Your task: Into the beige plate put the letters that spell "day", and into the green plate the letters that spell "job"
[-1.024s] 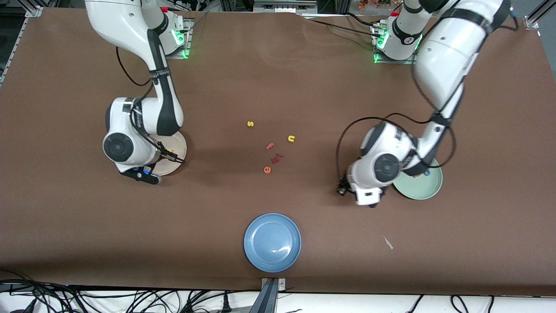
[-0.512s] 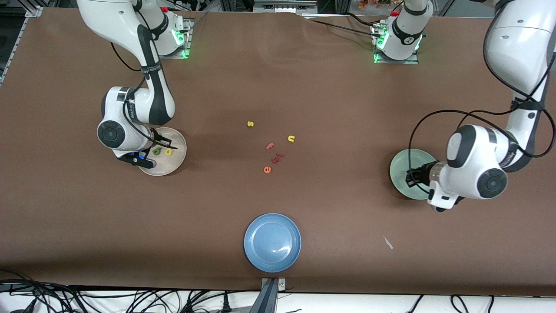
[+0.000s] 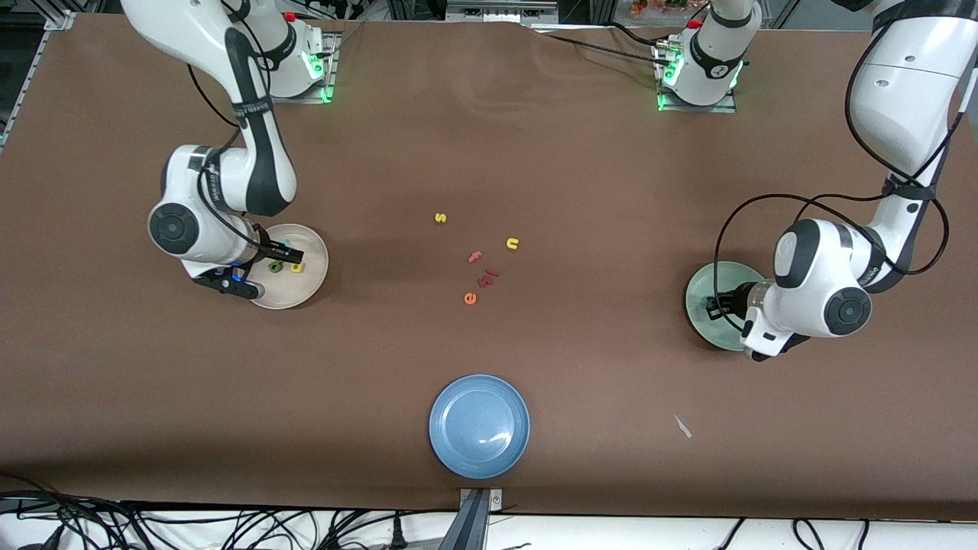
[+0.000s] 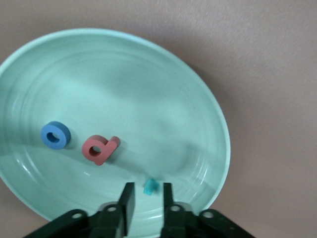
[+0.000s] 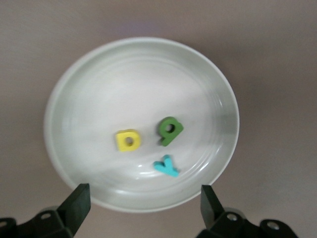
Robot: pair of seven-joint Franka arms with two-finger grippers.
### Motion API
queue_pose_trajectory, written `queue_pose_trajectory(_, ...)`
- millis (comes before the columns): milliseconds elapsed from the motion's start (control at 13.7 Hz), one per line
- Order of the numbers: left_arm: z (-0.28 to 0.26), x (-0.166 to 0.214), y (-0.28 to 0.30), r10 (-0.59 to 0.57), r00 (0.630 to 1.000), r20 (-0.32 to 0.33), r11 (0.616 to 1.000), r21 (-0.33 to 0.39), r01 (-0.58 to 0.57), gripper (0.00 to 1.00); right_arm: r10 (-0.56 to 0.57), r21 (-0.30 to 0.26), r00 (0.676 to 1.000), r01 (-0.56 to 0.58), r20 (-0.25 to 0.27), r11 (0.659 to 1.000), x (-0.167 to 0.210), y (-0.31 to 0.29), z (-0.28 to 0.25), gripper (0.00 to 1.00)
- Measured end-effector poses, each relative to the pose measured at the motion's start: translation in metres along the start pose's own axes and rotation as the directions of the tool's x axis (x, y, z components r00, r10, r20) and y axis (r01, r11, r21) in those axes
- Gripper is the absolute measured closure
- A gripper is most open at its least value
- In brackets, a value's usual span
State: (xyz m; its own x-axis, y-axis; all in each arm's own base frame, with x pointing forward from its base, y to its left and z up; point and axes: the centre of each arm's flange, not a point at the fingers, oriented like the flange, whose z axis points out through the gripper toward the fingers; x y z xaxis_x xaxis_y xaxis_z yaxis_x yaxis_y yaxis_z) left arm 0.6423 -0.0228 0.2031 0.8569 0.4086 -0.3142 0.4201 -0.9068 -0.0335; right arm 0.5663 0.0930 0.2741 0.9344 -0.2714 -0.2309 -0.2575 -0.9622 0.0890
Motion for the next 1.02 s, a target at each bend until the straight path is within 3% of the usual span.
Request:
queue_pose_trajectory(146,-0.026,0.004,0.0,0.004,0.999,-0.049,1.0,-0.019,-0.005,0.46,-0.015,0.034,1.0,0.015,0.003,0.999,0.002,-0.004,-0.056,0.01)
queue_pose_trajectory(366,-0.112,-0.005,0.001,0.036,0.987,-0.154,0.999,-0.031,-0.041,0.17,-0.075,0.056,0.997,0.076,-0.021,0.996,0.005,-0.001,-0.137,0.01)
queue_pose_trajectory(439,-0.145,-0.014,-0.002,0.057,0.986,-0.158,0.998,-0.013,-0.06,0.05,-0.092,0.056,0.996,0.093,-0.02,0.994,0.004,0.005,-0.161,0.01)
queue_pose_trajectory(512,-0.175,-0.025,-0.004,0.088,0.985,-0.147,0.996,0.009,-0.088,0.0,-0.11,0.057,0.994,0.111,-0.025,0.992,0.002,0.01,-0.189,0.01)
queue_pose_trajectory(805,-0.267,-0.053,-0.01,0.23,0.963,-0.144,0.973,0.044,-0.226,0.0,-0.154,0.046,0.988,0.153,0.01,0.987,-0.025,0.012,-0.258,0.0)
queue_pose_trajectory(1024,-0.279,-0.056,-0.011,0.275,0.949,-0.151,0.961,0.061,-0.269,0.0,-0.146,0.061,0.989,0.148,-0.022,0.987,-0.021,0.02,-0.273,0.0)
